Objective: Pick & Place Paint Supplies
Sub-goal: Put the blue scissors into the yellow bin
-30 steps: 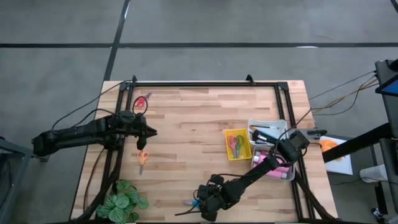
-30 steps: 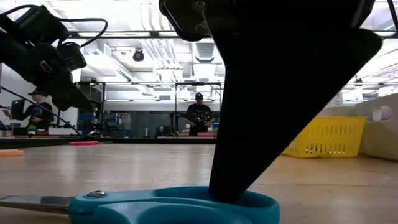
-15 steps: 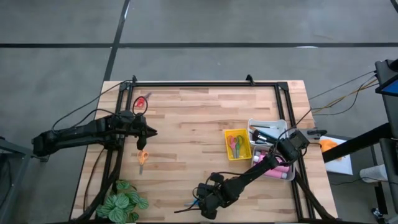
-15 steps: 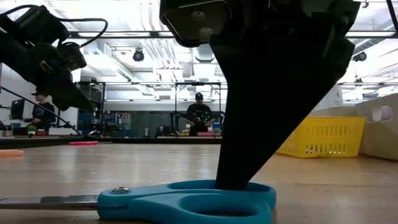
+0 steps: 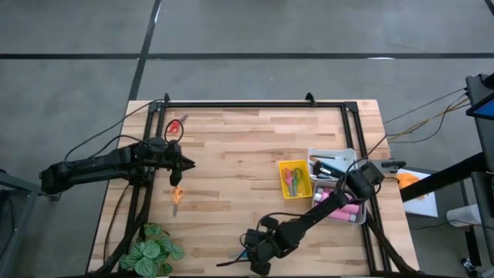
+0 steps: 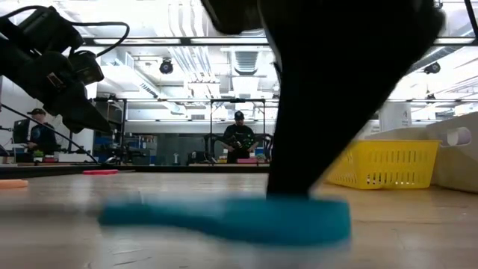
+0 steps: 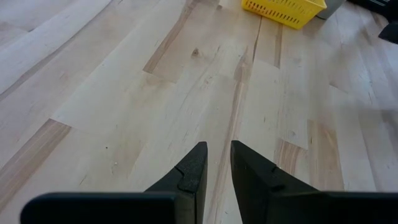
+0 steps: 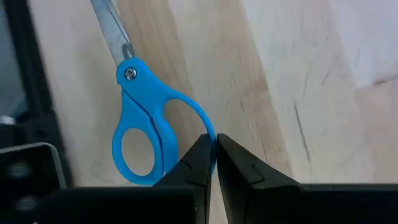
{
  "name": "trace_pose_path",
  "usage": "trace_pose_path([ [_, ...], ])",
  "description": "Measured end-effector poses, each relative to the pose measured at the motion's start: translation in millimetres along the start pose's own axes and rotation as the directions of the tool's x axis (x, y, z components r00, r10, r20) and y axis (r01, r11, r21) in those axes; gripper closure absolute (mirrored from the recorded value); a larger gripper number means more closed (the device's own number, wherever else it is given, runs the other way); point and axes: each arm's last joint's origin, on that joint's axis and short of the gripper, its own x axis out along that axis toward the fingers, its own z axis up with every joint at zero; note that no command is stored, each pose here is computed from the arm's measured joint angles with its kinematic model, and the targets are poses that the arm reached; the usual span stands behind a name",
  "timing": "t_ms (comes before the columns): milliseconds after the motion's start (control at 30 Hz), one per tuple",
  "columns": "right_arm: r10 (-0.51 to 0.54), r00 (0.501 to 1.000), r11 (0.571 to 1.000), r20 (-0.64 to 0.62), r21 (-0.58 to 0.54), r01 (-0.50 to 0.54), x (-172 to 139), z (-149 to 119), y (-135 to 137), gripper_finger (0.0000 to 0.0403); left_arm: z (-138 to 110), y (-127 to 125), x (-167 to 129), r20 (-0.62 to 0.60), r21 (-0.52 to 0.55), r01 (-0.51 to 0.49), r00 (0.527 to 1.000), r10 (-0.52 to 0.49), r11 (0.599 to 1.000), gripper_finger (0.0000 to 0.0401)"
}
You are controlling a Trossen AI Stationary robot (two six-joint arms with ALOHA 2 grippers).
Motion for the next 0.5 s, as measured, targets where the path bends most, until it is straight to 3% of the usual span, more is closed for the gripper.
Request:
trace_pose_path([
  [500,0.019,0.994,0.999,0.110,0.045,-0.024,-62.1,26.9,-11.8,0.0388,0.0,0.0,0.0,0.000,0.000,0.000,1.000,0.000,1.000,0.0329],
])
